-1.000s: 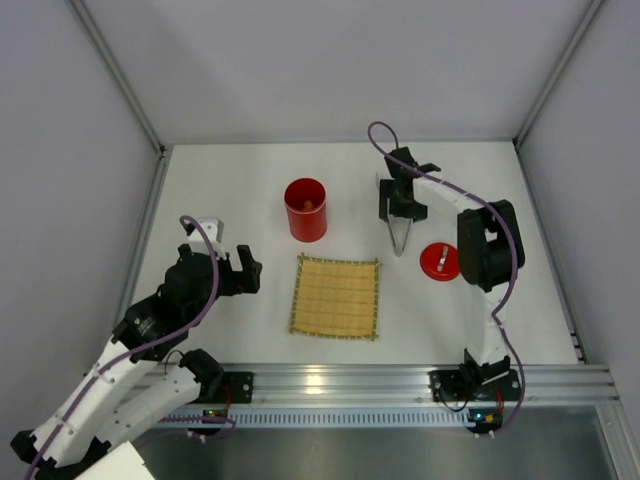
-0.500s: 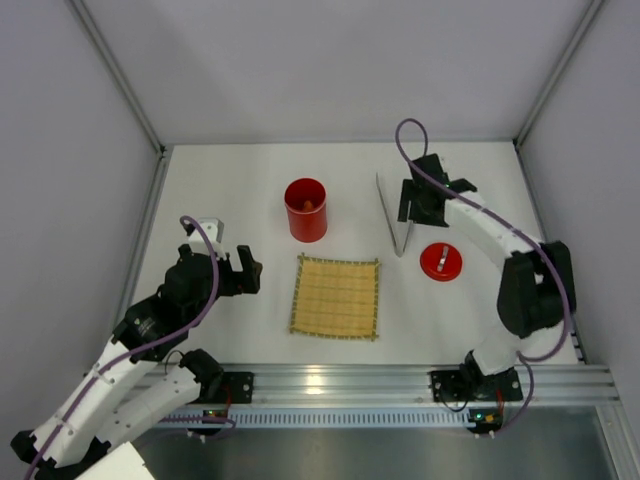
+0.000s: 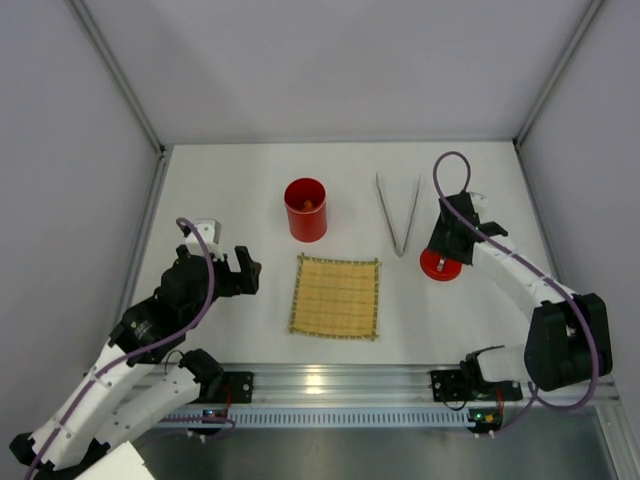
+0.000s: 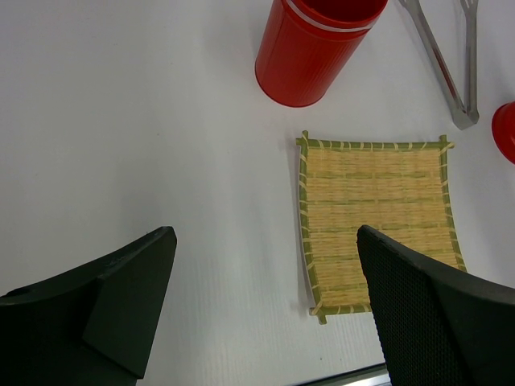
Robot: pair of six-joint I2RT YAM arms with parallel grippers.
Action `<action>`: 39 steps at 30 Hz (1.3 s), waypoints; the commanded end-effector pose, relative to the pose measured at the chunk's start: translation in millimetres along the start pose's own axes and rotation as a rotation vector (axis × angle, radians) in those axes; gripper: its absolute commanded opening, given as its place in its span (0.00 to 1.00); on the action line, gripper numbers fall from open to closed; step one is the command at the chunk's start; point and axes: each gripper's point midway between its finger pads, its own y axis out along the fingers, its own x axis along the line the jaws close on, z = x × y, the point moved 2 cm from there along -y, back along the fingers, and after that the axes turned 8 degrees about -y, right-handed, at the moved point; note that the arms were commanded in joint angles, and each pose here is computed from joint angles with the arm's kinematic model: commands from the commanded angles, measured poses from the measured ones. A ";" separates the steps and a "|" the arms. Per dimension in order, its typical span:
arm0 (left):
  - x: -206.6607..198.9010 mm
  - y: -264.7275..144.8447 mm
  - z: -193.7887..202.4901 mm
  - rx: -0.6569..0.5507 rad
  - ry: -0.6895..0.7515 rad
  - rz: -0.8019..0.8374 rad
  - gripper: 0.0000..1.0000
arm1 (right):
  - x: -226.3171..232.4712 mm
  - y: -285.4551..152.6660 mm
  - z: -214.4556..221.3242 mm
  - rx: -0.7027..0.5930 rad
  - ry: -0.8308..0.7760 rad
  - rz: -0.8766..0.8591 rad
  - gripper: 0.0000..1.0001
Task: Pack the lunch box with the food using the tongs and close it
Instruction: Pick up the box lid from the center of the board.
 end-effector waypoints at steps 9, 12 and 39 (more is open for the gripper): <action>-2.3 -0.4 -3.8 -0.027 -0.012 0.012 0.99 | 4.6 42.9 -16.7 -0.020 0.077 0.029 0.48; -2.8 0.1 -3.0 -0.025 -0.011 0.014 0.99 | 4.0 49.4 -12.6 -0.007 0.074 0.027 0.43; -2.5 4.4 -0.4 -0.008 -0.002 -0.002 0.99 | 57.1 -89.9 -137.5 -0.224 -0.011 -0.246 0.00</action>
